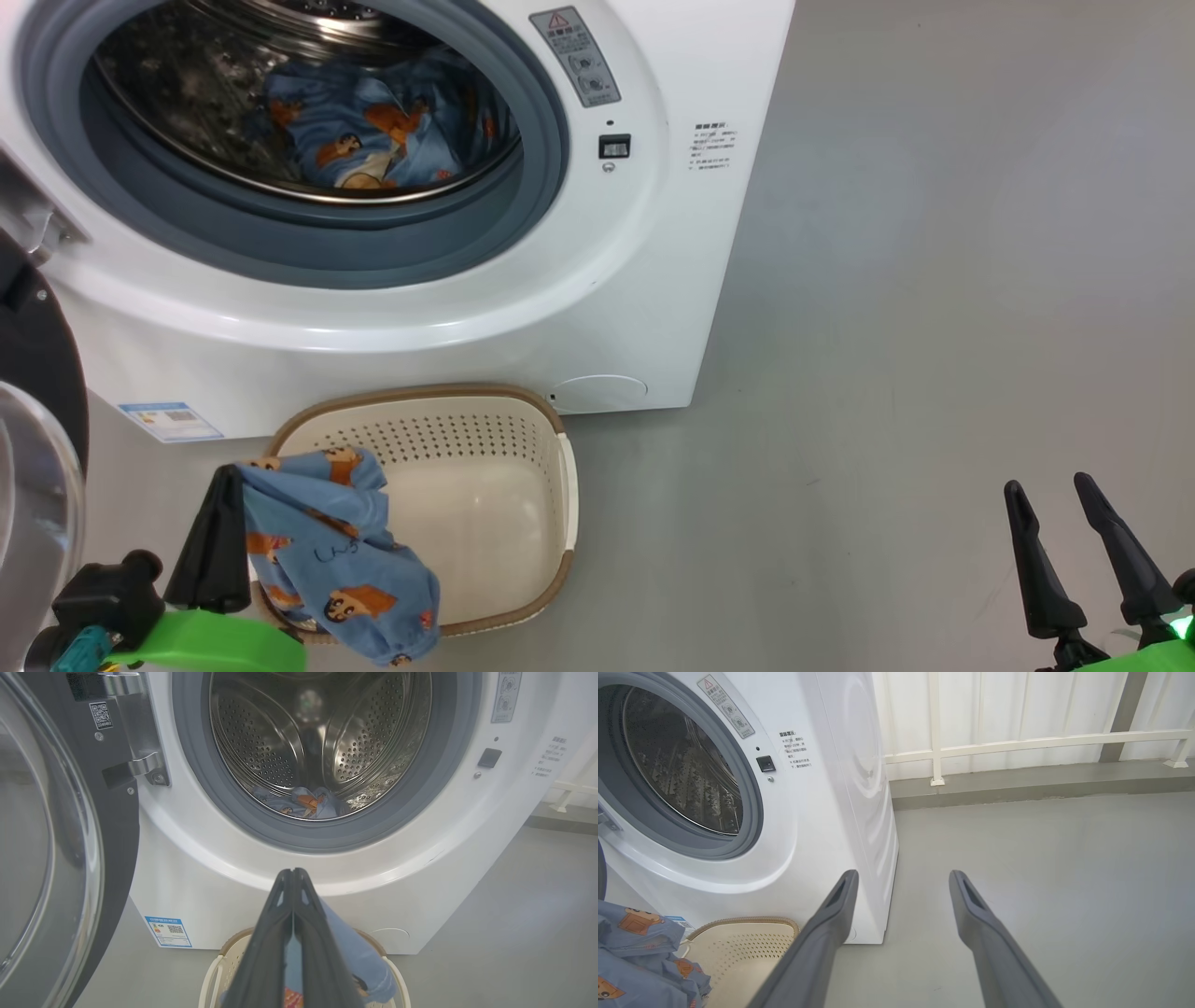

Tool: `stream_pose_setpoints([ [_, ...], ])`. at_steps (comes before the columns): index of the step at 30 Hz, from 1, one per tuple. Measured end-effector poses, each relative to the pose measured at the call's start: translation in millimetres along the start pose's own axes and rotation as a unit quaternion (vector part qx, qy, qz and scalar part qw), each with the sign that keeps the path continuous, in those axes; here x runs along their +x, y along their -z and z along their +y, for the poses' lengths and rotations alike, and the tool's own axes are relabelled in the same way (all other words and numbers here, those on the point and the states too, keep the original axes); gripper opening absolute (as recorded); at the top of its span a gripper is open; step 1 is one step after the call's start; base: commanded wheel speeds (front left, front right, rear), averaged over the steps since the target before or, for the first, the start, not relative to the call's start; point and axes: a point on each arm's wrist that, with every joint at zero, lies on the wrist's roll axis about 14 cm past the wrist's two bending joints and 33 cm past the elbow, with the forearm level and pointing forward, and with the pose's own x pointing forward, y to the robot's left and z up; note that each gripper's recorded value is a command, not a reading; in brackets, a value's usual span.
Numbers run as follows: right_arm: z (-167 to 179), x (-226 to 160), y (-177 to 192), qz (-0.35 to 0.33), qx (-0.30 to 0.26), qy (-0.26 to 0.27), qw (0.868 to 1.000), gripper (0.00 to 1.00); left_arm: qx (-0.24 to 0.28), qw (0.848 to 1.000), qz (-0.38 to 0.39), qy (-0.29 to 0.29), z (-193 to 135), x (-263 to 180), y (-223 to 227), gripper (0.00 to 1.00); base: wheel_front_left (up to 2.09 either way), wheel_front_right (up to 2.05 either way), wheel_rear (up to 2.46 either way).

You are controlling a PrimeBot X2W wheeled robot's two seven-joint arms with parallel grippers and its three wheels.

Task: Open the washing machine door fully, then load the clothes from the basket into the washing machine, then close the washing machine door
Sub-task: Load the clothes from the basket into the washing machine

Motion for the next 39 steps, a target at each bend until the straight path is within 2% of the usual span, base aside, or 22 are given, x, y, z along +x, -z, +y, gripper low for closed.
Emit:
stream_pose_setpoints([
  [9,-2.0,0.6,7.2,0.011,0.001,0.006,1.0,1.0,-0.008,1.0,-0.003,0.023,-16.6,14.6,1.0,0.0,0.0,0.0,0.0],
  [22,3.4,18.6,23.9,0.03,0.009,0.006,0.999,1.0,-0.012,0.987,-0.137,0.083,-62.7,119.3,-89.8,0.0,0.0,0.0,0.0],
  [26,1.6,22.6,27.6,0.034,0.01,0.011,0.999,1.0,-0.02,0.985,-0.146,0.087,-70.6,152.2,-101.9,0.0,0.0,0.0,0.0],
  [30,1.1,25.9,29.4,0.035,0.011,0.014,0.999,1.0,-0.016,0.988,-0.128,0.08,-67.3,182.0,-95.4,0.0,0.0,0.0,0.0],
  [39,-14.3,27.8,38.3,0.049,0.005,0.04,0.998,1.0,0.008,0.997,-0.022,0.067,-69.0,227.4,-24.2,0.0,0.0,0.0,0.0],
])
